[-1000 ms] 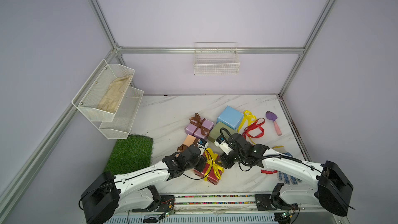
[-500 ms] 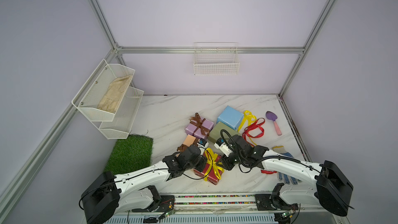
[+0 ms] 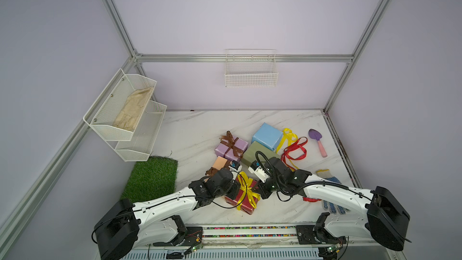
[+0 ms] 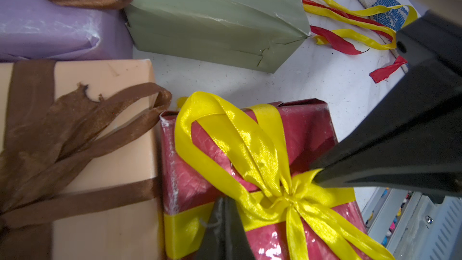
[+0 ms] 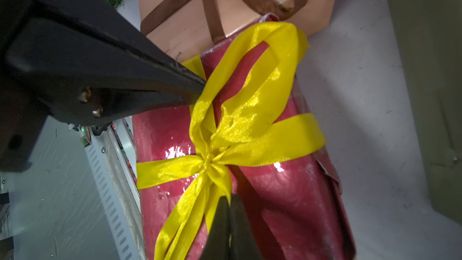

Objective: Untie the ribbon bows on the gift boxes
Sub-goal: Untie the ribbon from the gift box.

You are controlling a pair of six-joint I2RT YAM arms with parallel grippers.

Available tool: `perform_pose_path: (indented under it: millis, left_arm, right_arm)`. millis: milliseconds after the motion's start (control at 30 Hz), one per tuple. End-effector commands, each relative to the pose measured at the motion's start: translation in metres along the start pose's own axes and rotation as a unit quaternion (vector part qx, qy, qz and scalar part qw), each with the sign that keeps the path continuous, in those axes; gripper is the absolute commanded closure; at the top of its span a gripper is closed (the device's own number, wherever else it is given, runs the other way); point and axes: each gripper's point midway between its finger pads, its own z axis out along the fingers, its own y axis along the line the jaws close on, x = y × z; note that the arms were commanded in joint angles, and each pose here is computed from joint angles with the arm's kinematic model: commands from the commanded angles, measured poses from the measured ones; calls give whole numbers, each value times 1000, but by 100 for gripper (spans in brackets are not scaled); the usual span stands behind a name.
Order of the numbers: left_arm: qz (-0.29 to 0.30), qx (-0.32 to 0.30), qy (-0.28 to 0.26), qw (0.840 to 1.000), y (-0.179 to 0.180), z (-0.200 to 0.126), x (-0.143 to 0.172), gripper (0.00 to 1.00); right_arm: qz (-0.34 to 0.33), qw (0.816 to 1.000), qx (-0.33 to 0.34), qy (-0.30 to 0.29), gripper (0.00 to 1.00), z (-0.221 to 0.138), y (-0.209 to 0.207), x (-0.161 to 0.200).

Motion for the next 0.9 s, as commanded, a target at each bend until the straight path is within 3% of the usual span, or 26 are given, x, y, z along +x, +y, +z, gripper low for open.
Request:
perform_pose_path:
  millis: [0, 233, 867]
  left_arm:
    - [8, -7, 3, 1000, 1, -3, -3, 98]
    - [9, -15, 5, 1000, 3, -2, -2, 98]
    - [11, -20, 26, 999, 4, 14, 3, 99]
  right_arm:
    - [-4, 999, 18, -30, 100, -15, 3, -20]
    - [-20, 996, 20, -88, 100, -42, 17, -57]
    - [-86, 978, 74, -174, 100, -104, 33, -125]
